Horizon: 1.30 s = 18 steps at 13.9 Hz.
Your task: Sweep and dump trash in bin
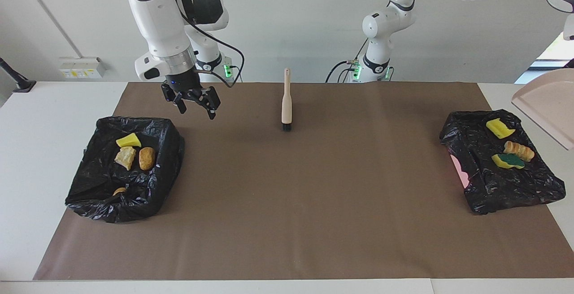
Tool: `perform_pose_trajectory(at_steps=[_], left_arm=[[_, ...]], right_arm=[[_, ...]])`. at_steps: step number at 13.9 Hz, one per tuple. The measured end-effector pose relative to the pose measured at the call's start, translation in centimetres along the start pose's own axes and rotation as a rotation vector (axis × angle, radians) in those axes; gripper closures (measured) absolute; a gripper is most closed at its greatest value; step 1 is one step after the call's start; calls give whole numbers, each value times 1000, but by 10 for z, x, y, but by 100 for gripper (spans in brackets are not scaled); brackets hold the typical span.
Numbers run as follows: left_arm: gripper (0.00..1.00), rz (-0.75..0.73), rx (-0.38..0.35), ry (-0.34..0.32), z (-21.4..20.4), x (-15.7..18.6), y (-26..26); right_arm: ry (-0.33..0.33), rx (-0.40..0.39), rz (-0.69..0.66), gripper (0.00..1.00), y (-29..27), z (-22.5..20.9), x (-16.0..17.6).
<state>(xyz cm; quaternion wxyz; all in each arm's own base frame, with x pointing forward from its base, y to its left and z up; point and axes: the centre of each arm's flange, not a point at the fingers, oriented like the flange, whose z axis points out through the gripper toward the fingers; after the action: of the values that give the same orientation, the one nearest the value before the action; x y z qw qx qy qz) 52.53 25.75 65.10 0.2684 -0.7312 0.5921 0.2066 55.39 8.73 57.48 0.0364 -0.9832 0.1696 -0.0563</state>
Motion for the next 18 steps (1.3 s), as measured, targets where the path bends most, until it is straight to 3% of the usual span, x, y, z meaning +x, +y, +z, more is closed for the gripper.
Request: perform_pose_trajectory(at_steps=[3, 6, 12, 18], left_arm=[[68, -124, -74, 191, 8, 29, 5], [68, -313, -184, 300, -8, 110, 5], [68, -619, -343, 400, -85, 277, 23], [68, -911, -472, 473, -170, 421, 60]], right_arm=[[4, -9, 1, 0, 31, -26, 3], [-11, -17, -39, 0, 69, -54, 10], [-56, -44, -196, 0, 130, -98, 18], [-108, -49, -271, 0, 126, -87, 13]])
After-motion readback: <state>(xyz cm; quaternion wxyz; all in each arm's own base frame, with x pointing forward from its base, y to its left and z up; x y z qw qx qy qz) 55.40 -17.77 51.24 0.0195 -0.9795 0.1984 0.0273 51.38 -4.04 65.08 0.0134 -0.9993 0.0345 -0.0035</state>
